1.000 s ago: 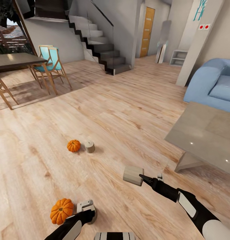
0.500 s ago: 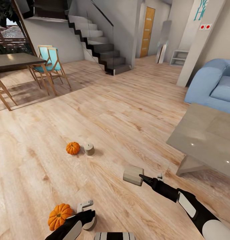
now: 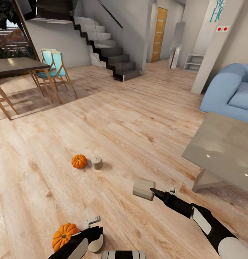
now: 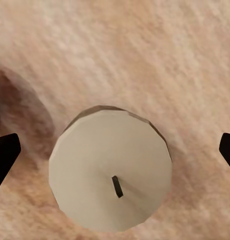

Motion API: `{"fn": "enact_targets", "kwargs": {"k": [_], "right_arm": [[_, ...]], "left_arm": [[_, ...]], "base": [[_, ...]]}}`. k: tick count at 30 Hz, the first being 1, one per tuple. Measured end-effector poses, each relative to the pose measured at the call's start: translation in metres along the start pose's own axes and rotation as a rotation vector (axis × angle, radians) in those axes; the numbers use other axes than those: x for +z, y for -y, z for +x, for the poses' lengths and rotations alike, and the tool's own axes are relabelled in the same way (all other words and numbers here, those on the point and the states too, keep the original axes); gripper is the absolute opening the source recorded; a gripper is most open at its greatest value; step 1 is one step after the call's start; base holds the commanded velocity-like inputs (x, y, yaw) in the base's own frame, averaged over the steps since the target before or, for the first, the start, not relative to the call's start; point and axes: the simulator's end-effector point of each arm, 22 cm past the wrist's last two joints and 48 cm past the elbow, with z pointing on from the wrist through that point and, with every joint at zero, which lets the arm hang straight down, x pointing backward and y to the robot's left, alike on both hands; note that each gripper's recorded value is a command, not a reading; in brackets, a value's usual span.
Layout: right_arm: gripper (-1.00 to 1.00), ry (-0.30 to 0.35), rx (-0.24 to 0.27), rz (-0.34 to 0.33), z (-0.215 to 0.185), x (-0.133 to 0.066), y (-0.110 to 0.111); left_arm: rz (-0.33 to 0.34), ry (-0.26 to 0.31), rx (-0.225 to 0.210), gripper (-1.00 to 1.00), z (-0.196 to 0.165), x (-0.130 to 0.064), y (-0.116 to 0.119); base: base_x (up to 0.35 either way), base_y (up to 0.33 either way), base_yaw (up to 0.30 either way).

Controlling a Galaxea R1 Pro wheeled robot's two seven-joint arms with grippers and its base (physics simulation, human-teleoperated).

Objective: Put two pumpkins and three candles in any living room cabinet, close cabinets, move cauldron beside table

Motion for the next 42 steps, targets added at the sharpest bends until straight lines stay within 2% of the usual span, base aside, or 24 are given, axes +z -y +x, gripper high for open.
{"fn": "enact_targets", "kwargs": {"k": [12, 20, 26, 32, 34, 36, 42], "right_arm": [[-1.00, 0.000, 0.001, -0.001, 0.000, 0.001, 0.000], [-1.00, -0.012, 0.026, 0.016, 0.010, 0.002, 0.016], [-1.00, -0.011, 0.027, 0.015, 0.009, 0.002, 0.015], [-1.00, -0.020, 0.046, 0.028, 0.017, 0.002, 0.027], [-1.00, -0.019, 0.047, 0.026, 0.016, 0.002, 0.027], [-1.00, -0.019, 0.047, 0.026, 0.016, 0.002, 0.027], [-1.00, -0.018, 0.046, 0.027, 0.016, 0.002, 0.027]], "left_arm": [[-0.001, 0.003, 0.002, 1.00, -0.001, 0.000, 0.000], [-0.013, -0.030, -0.004, 1.00, 0.014, 0.009, -0.005], [-0.014, -0.029, -0.003, 1.00, 0.013, 0.009, -0.006], [-0.021, -0.052, -0.005, 1.00, 0.024, 0.015, -0.009], [-0.020, -0.031, -0.010, 1.00, 0.020, 0.015, -0.009], [-0.020, 0.013, -0.026, 1.00, 0.010, 0.015, -0.008], [-0.018, 0.033, -0.031, 1.00, 0.006, 0.015, -0.008]], "base": [[0.000, 0.000, 0.000], [0.000, 0.000, 0.000], [0.000, 0.000, 0.000], [0.000, 0.000, 0.000], [0.000, 0.000, 0.000], [0.000, 0.000, 0.000], [0.000, 0.000, 0.000]]}}
